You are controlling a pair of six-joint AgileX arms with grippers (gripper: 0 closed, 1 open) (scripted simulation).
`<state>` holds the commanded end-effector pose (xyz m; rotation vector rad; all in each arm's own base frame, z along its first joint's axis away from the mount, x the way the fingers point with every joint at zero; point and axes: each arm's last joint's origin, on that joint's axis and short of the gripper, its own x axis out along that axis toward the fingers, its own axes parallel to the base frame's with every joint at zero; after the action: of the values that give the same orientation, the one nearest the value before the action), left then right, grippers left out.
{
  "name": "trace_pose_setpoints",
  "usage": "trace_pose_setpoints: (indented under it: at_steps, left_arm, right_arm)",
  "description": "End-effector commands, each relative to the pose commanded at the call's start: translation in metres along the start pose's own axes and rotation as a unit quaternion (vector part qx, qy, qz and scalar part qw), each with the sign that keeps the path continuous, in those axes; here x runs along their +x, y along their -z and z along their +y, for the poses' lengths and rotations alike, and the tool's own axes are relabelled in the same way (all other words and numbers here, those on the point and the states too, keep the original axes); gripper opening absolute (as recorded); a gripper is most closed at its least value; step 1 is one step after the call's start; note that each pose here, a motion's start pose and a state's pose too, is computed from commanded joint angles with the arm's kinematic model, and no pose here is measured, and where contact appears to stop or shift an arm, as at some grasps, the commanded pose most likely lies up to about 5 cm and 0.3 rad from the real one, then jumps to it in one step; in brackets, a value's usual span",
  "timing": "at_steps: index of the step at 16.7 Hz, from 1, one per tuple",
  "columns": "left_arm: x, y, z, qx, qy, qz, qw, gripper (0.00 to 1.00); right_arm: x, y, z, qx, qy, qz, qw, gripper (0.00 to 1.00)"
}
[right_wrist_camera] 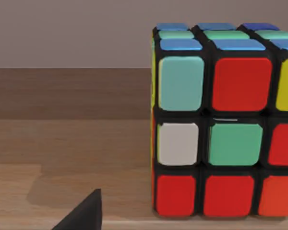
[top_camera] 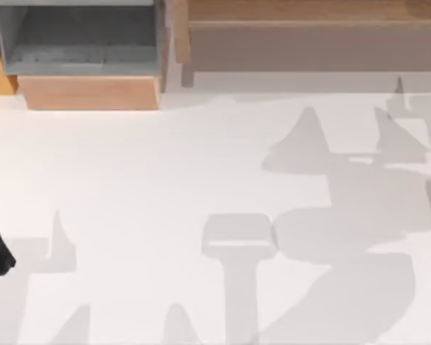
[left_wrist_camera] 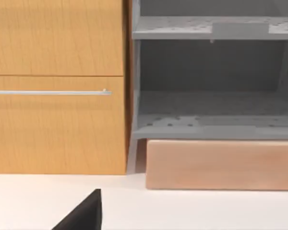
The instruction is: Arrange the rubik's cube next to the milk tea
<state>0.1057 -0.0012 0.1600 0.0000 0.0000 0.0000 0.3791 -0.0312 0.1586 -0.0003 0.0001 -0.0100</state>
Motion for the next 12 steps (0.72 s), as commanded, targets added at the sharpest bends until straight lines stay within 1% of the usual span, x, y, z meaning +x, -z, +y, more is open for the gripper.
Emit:
trace_pose_setpoints:
  at_steps: [6, 12]
  left_arm:
    - [0.000, 0.000, 0.000, 0.000, 0.000, 0.000, 1.000, 1.00]
    - [0.000, 0.000, 0.000, 0.000, 0.000, 0.000, 1.000, 1.00]
  right_arm:
    - [0.002, -0.002, 0.001, 0.000, -0.001, 0.000, 1.000, 1.00]
    - [0.034, -0.010, -0.003, -0.001, 0.000, 0.000, 1.000, 1.00]
